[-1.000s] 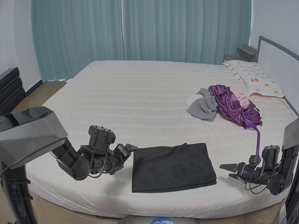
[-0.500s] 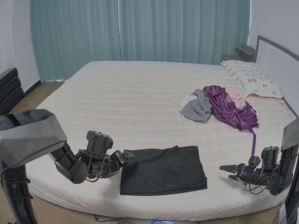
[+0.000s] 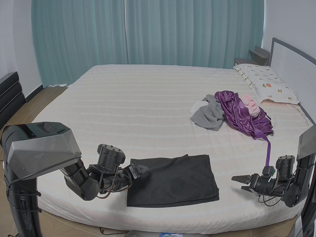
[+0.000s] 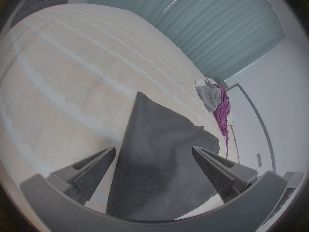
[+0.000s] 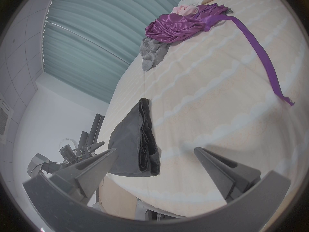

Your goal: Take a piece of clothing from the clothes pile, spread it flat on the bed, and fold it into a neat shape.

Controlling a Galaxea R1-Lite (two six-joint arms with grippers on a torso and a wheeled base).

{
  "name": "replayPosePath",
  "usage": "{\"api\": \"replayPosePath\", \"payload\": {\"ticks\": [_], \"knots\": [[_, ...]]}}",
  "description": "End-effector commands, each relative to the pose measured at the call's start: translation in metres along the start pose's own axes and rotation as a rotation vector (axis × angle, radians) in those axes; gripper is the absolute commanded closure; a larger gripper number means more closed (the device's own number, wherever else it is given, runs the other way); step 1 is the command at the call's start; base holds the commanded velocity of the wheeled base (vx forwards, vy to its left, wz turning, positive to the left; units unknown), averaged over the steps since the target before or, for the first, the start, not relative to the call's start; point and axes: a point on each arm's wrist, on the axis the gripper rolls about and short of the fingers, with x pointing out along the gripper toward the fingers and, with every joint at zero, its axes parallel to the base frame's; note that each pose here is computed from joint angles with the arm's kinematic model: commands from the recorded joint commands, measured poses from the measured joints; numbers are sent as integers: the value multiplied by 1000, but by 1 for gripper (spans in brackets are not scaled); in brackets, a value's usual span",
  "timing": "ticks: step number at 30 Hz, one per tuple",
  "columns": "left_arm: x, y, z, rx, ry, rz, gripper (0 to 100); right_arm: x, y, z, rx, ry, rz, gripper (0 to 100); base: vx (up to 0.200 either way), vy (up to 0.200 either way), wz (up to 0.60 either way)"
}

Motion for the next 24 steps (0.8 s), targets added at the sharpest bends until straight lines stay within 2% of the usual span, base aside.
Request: {"api": "replayPosePath", "payload": {"ticks": [1,8,9,24], "knots": [[6,8,-9,28,25,19,0,1,0,0,0,2,0,0,0,0,0],[7,10,-11,51,35,24,0,1,1,0,-7,-6,8,0,0,0,0],[7,10,-11,51,35,24,100,1,1,0,-7,-6,8,0,0,0,0],[7,9,-9,40,27,23,100,1,-5,-7,2,7,-2,0,0,0,0]]}}
